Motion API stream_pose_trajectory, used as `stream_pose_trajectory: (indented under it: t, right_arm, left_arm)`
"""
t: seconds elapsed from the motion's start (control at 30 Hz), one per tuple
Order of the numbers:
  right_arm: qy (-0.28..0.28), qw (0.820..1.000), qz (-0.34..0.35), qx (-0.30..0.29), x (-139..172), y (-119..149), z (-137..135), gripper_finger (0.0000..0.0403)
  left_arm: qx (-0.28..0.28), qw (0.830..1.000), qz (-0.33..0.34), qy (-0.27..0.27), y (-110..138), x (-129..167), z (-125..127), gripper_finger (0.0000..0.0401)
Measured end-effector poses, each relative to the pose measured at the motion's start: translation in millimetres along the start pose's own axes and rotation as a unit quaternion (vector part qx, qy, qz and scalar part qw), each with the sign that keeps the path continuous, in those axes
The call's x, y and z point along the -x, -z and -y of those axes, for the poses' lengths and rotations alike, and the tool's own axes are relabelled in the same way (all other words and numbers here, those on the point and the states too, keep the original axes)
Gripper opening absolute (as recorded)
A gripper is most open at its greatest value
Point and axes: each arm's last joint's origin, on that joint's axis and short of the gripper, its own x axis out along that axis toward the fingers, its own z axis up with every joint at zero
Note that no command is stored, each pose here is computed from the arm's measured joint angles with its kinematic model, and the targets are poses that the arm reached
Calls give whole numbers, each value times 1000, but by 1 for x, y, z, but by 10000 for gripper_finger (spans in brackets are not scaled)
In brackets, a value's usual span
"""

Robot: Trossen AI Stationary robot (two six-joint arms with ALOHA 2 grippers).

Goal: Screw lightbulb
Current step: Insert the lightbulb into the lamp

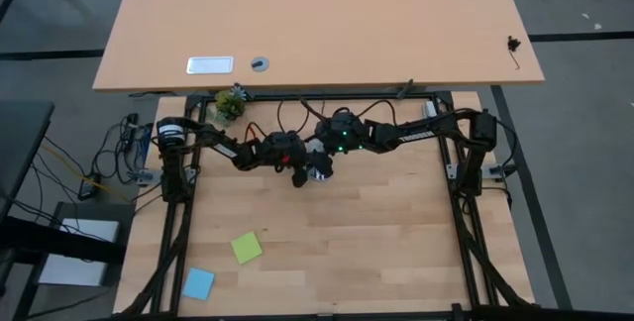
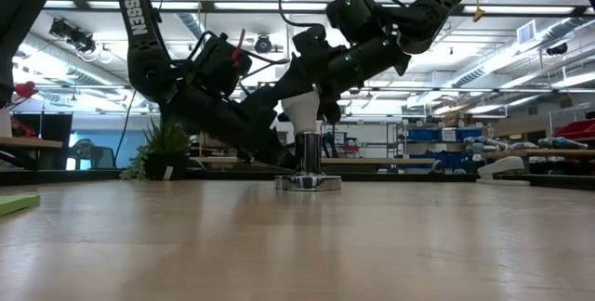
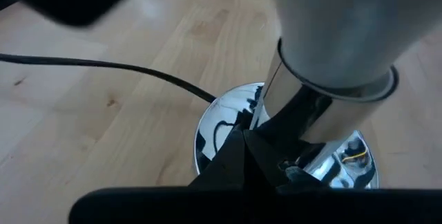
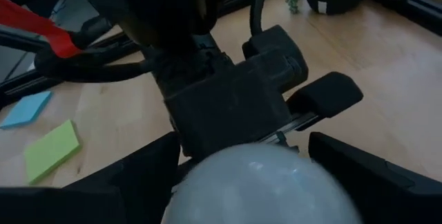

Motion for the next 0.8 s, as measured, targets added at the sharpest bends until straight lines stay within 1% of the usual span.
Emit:
stream_pose_trajectory:
  t: [0.17,0.27,0.53,0.63,0.7,0.8]
  right_arm:
    - [-9,999,-2,37,-1,2,-8,328]
    - [-13,998,-3,54,-2,3,-12,321]
    - [-6,998,-3,63,-2,4,-14,273]
    - [-6,998,-3,63,-2,4,-14,262]
    - [-6,998,-3,63,-2,4,-14,262]
    - [-6,998,-2,63,-2,3,-14,275]
  left_arm:
    - [0,1000,-2,-4,0,0,0,0]
    - [0,1000,-2,-5,0,0,-1,0]
    - [-4,1000,-3,-6,0,0,-1,0]
    - [-5,1000,-5,-6,1,0,-1,0]
    - [-5,1000,-8,-7,2,0,-1,0]
    - [-5,1000,-12,-7,2,0,-1,0]
